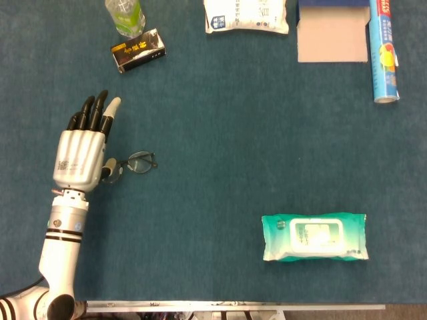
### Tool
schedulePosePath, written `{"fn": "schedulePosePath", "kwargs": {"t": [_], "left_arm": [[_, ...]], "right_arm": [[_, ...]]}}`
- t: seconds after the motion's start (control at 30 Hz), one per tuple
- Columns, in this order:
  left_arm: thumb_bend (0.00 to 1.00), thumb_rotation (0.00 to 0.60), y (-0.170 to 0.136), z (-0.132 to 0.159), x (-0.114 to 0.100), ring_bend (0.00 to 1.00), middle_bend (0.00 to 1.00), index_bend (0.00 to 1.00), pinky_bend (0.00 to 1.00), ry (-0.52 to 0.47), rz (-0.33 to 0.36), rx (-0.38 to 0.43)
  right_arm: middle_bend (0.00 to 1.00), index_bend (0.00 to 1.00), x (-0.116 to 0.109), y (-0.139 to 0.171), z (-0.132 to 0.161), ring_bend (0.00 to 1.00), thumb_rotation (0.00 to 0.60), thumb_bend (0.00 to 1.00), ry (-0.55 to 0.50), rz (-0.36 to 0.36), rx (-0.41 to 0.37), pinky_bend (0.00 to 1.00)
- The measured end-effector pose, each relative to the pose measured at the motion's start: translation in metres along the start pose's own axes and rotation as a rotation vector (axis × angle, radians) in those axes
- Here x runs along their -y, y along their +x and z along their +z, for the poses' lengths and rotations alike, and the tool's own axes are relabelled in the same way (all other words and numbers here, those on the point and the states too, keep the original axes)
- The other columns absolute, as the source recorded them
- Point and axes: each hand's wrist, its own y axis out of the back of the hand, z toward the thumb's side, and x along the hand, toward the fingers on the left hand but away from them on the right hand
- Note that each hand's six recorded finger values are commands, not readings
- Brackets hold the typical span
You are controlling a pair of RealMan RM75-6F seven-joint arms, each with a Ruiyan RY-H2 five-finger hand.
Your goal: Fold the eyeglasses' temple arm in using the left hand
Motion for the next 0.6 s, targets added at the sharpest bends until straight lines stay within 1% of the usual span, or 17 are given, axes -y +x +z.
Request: {"fn": "schedulePosePath", "kwargs": {"t": [0.3, 0.6], "left_arm": [[0.17, 0.6, 0.001, -0.009, 0.013, 0.03, 0.0, 0.05, 0.19, -0.008, -0.015, -0.026], [0.17, 0.6, 0.002, -0.014, 0.021, 0.03, 0.0, 0.05, 0.19, -0.011, -0.022, -0.032]], "right_arm": [[0.52, 0.63, -0.001, 0.0, 0.0, 0.41, 0.6, 0.39, -0.002, -0.004, -0.001, 0.44], [0.52, 0.63, -0.002, 0.0, 0.001, 0.41, 0.6, 0.39, -0.003, -0.004, -0.001, 0.44]]}}
